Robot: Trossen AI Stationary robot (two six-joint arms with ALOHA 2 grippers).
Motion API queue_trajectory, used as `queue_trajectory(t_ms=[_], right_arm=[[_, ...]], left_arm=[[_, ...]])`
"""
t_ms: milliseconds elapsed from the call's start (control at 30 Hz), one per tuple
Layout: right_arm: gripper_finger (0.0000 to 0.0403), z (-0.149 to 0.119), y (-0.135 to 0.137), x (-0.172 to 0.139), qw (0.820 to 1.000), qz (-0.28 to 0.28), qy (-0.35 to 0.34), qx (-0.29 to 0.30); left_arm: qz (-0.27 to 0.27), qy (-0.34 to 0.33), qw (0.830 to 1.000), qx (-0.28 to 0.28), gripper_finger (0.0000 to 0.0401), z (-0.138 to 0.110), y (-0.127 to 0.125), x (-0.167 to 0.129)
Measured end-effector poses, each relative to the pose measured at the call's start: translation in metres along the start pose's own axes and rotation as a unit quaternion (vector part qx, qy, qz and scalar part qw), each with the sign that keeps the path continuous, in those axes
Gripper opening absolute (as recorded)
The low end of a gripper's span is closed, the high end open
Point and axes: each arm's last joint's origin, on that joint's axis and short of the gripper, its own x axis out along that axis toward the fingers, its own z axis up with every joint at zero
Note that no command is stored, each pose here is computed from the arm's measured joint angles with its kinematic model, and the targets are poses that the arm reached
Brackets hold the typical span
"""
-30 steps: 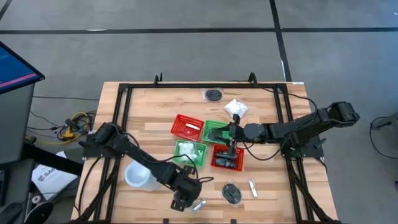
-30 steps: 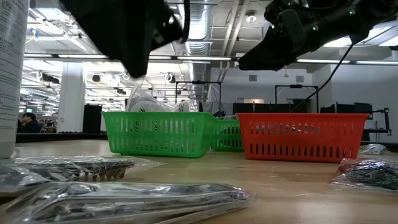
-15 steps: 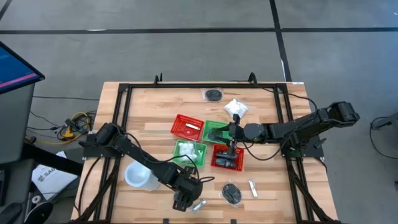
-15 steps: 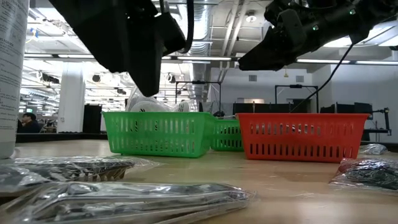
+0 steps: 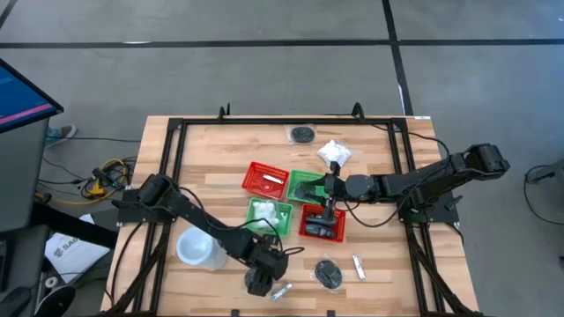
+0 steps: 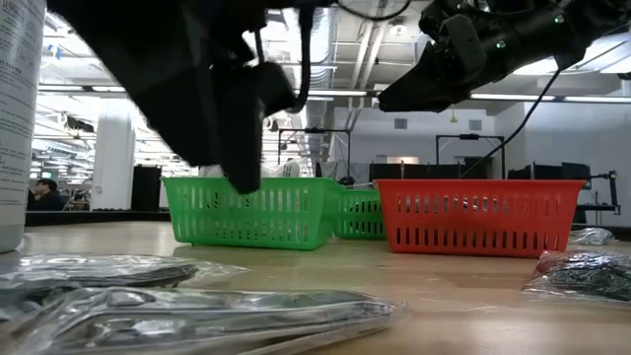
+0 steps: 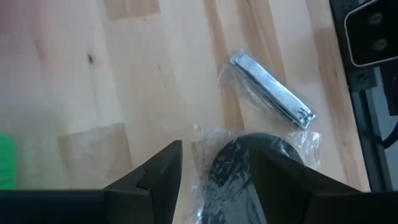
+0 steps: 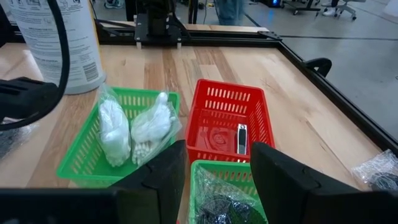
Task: Pick & Place Travel size toiletries
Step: Put the black hairbrush into the top right green bin
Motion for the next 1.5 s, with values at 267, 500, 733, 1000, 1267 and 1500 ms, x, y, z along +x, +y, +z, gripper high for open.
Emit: queue_trajectory(t_ms=[267,500,733,1000,1267,1500], right_arm=[[0.0171,0.0,0.0,0.0,1.0,0.0,0.0,0.0],[0.0169,0.0,0.0,0.0,1.0,0.0,0.0,0.0],[0.0171,0.0,0.0,0.0,1.0,0.0,0.0,0.0],[0.017,-0.001,0.0,0.0,1.0,0.0,0.003,-0.001],[0.017,-0.001,0.0,0.0,1.0,0.0,0.004,-0.001],[0.0166,-0.001,0.0,0.0,1.0,0.0,0.004,-0.001]], left_arm=[[0.0,0.002,1.0,-0.011,0.0174,-0.008,0.002,0.008],[-0.012,0.007,1.0,-0.021,0.0173,-0.017,0.004,0.016],[-0.029,0.014,0.999,-0.026,0.0172,-0.019,0.003,0.022],[-0.033,0.026,0.999,-0.027,0.0172,-0.022,0.004,0.031],[-0.031,0.036,0.998,-0.028,0.017,-0.024,0.005,0.041],[-0.033,0.034,0.998,-0.029,0.0091,-0.024,0.005,0.041]])
